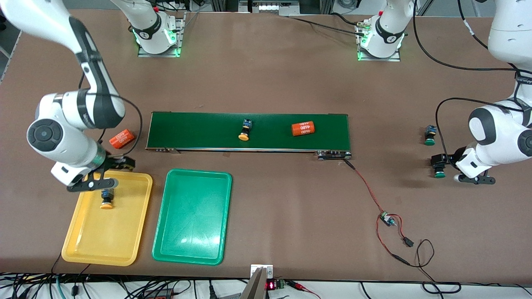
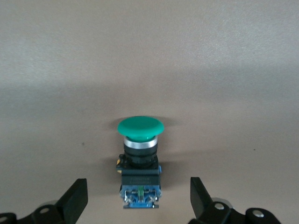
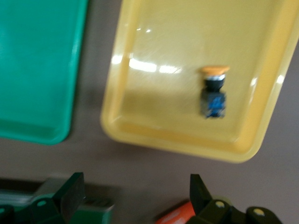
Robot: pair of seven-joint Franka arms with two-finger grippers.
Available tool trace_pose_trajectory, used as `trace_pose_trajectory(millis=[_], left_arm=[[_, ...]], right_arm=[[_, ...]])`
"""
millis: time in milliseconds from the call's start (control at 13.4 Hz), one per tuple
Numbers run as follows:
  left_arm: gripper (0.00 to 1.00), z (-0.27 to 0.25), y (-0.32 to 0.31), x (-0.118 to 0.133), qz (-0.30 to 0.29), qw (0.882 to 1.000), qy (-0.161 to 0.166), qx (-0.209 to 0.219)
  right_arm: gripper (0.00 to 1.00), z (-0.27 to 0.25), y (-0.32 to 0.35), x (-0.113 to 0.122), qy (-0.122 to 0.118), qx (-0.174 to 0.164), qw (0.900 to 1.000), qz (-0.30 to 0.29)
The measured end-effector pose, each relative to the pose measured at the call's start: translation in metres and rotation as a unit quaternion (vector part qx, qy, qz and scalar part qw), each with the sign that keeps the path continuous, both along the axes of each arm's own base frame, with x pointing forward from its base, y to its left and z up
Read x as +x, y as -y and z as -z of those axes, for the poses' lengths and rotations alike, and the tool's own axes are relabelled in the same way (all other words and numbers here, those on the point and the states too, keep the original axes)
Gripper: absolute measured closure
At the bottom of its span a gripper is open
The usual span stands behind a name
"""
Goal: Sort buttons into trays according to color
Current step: 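Grasp a green-capped button with the left gripper while the right gripper returns, then grasp the belt yellow button with the right gripper while the left places green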
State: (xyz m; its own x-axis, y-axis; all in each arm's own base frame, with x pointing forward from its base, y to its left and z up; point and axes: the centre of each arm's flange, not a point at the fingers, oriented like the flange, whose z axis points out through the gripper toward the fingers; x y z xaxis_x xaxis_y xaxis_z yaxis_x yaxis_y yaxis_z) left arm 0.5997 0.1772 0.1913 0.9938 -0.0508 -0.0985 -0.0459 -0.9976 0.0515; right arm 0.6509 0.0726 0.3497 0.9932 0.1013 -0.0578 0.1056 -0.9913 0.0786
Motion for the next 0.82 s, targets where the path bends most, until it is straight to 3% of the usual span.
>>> trace_pose_trajectory(millis=[150,449,523,822], left_arm=[[0.07,0.012,-0.001,-0.002,0.007,1.0,0.003,-0.001],[0.54,0.021,-0.002,-0.004,0.013,1.0,0.0,-0.002],[0.59,0.02,0.0,-0.003,0.015,1.0,0.0,-0.003],[0.59,-0.002,0.047,0.008,0.037,0.998,-0.032,-0.035]], right_arm=[[0.0,-0.025,-0.047,-0.023,-0.028,0.006,0.999,0.028],[0.0,-0.038,-0.105,-0.059,-0.055,0.021,0.997,0.059],[0.0,-0.037,-0.115,-0.065,-0.058,0.025,0.996,0.067],[0.0,-0.036,-0.184,-0.092,-0.046,0.026,0.993,0.109]])
